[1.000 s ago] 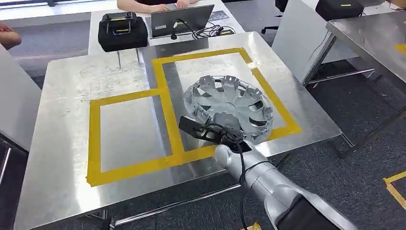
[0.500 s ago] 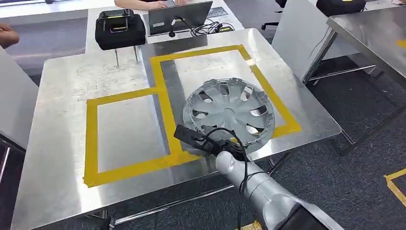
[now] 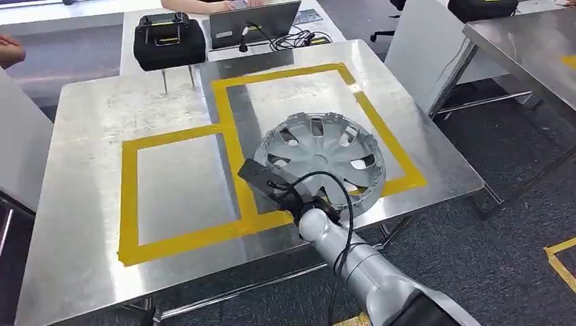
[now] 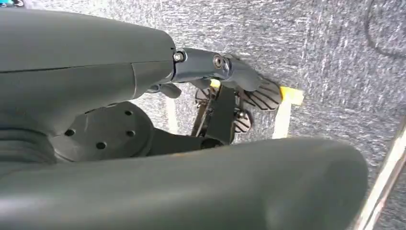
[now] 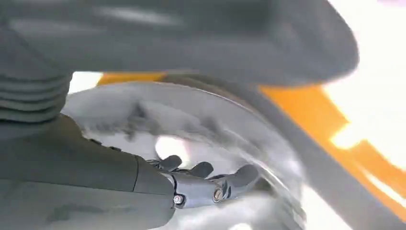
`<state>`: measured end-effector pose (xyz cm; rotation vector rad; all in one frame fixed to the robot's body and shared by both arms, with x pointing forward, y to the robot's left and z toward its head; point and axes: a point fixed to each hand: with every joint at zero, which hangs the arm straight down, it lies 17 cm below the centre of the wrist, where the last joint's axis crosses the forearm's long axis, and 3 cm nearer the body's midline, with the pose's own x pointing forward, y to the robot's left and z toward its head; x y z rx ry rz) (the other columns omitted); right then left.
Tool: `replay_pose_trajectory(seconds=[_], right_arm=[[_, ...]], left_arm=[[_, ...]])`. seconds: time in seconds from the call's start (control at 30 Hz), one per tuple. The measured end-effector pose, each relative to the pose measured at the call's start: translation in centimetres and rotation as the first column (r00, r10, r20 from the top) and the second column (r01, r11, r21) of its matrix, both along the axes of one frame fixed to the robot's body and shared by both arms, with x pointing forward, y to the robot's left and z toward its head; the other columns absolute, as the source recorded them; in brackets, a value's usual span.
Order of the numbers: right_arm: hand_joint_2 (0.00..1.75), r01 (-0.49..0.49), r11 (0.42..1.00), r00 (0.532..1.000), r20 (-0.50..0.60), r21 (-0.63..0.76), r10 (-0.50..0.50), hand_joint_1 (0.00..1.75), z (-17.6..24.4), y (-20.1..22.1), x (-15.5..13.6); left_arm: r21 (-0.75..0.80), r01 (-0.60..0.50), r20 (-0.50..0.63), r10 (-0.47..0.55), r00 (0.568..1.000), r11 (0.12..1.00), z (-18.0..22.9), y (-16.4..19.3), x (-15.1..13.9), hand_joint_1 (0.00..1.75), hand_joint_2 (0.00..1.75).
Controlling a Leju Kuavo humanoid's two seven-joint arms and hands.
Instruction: Take the parts from the cabinet and place them on the table.
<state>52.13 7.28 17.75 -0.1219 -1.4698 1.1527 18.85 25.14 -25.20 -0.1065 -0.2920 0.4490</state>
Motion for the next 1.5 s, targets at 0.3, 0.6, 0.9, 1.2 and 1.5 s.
replay_pose_trajectory(seconds=[0.3, 0.6, 0.9, 1.2, 1.5], right_arm=[[0.00, 0.008, 0.944, 0.992, 0.118, 0.329, -0.050, 0.00, 10.7, 0.3, 0.5], [0.00, -0.025, 0.916, 0.985, 0.166, 0.401, -0.046, 0.00, 14.0, -0.3, -0.2], [0.00, -0.035, 0.907, 0.982, 0.182, 0.420, -0.047, 0.00, 15.0, -0.7, -0.4], [1.75, 0.013, 0.803, 0.976, 0.167, 0.596, -0.140, 0.00, 18.7, -4.2, 0.5], [0.00, 0.298, 0.384, 0.915, -0.146, 0.874, -0.376, 0.00, 16.7, -23.8, 3.4]], left_arm=[[0.011, -0.002, 0.027, 0.002, 1.000, 1.000, -0.1, 0.2, -0.4, 0.00, 0.00], [0.010, -0.006, 0.028, 0.006, 1.000, 1.000, -0.1, 0.3, -0.4, 0.00, 0.00], [0.010, -0.009, 0.028, 0.009, 1.000, 1.000, -0.1, 0.3, -0.4, 0.00, 0.00], [0.014, -0.017, 0.041, 0.016, 0.999, 1.000, 0.0, 0.5, -0.2, 0.00, 0.00], [0.016, -0.107, 0.111, 0.105, 0.988, 0.994, 0.3, 2.0, 0.1, 0.00, 0.00]])
